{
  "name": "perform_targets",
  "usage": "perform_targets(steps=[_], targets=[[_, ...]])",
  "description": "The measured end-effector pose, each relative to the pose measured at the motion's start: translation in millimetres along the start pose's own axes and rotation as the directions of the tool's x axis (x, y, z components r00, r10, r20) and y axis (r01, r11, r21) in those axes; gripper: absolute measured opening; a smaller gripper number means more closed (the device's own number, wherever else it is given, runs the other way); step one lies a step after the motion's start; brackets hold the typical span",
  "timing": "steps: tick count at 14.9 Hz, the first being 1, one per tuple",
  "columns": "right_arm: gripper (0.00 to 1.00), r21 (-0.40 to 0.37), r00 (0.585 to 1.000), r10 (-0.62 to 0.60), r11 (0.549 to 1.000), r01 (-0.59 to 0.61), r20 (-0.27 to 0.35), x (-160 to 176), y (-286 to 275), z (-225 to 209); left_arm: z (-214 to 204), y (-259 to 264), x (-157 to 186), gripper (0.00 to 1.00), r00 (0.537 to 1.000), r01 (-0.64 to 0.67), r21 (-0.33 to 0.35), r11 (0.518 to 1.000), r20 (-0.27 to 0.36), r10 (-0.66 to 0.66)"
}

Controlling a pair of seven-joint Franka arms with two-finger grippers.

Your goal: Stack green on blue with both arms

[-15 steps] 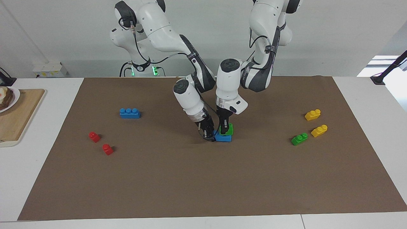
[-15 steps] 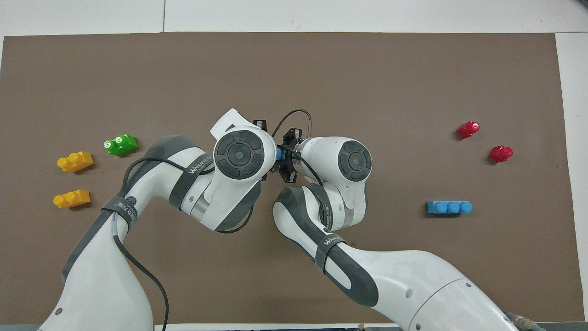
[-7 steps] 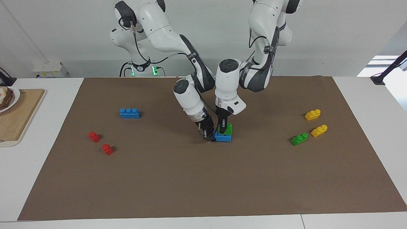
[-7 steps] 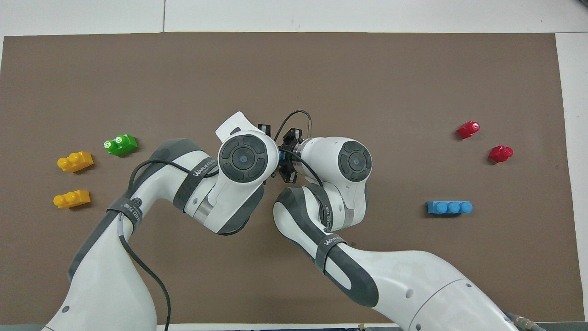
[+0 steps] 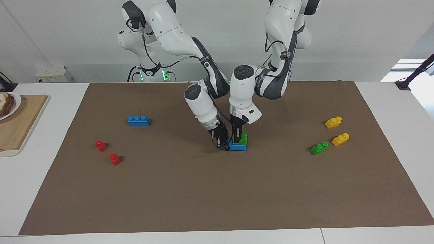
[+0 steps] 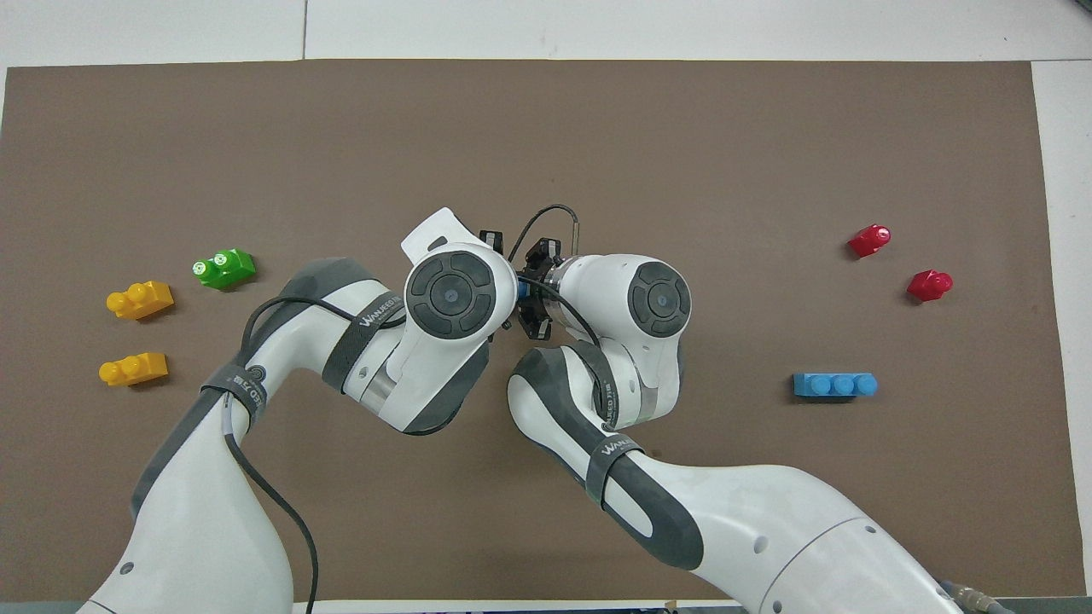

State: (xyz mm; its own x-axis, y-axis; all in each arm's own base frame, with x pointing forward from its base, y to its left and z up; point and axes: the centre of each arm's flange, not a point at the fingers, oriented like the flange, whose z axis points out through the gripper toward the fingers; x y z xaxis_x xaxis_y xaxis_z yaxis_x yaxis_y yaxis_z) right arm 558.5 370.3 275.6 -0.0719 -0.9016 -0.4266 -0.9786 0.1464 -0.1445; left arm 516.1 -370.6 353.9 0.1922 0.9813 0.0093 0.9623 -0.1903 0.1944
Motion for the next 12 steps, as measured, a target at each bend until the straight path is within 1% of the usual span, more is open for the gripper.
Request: perform_targets(steps=[5,6,7,8,9,11,12], targets=[[0.35,0.0,1.0,0.0,1.0,0.0,0.0,0.0,0.0,0.0,3.9,-0.3,1.3,0.34,1.0,0.0,-0.003,1.0,0.005,0.0],[0.35,0.0,1.0,0.0,1.0,0.0,0.0,0.1,-0.1,0.0,4.7,-0.9,1.3,0.39,1.0,0.0,-0.001,1.0,0.005,0.0],[0.35,0.0,1.0,0.0,1.0,0.0,0.0,0.1,-0.1,0.0,6.4,-2.2,1.5,0.48,1.0,0.0,0.004,1.0,0.003,0.0],[0.35,0.0,1.0,0.0,1.0,0.0,0.0,0.2,-0.1,0.0,7.2,-2.7,1.8,0.61,1.0,0.001,0.006,1.0,0.003,-0.001],[0.35,0.0,1.0,0.0,1.0,0.0,0.0,0.2,-0.1,-0.1,6.7,-2.1,2.8,0.71,1.0,0.003,0.006,1.0,0.003,-0.003],[0.35,0.0,1.0,0.0,1.0,0.0,0.0,0.2,-0.1,-0.1,1.5,3.6,13.2,0.93,1.0,0.022,0.005,1.0,-0.003,-0.022],[0.35,0.0,1.0,0.0,1.0,0.0,0.0,0.2,-0.1,-0.1,-5.4,8.0,21.7,1.0,0.999,0.037,0.0,0.999,-0.005,-0.037]])
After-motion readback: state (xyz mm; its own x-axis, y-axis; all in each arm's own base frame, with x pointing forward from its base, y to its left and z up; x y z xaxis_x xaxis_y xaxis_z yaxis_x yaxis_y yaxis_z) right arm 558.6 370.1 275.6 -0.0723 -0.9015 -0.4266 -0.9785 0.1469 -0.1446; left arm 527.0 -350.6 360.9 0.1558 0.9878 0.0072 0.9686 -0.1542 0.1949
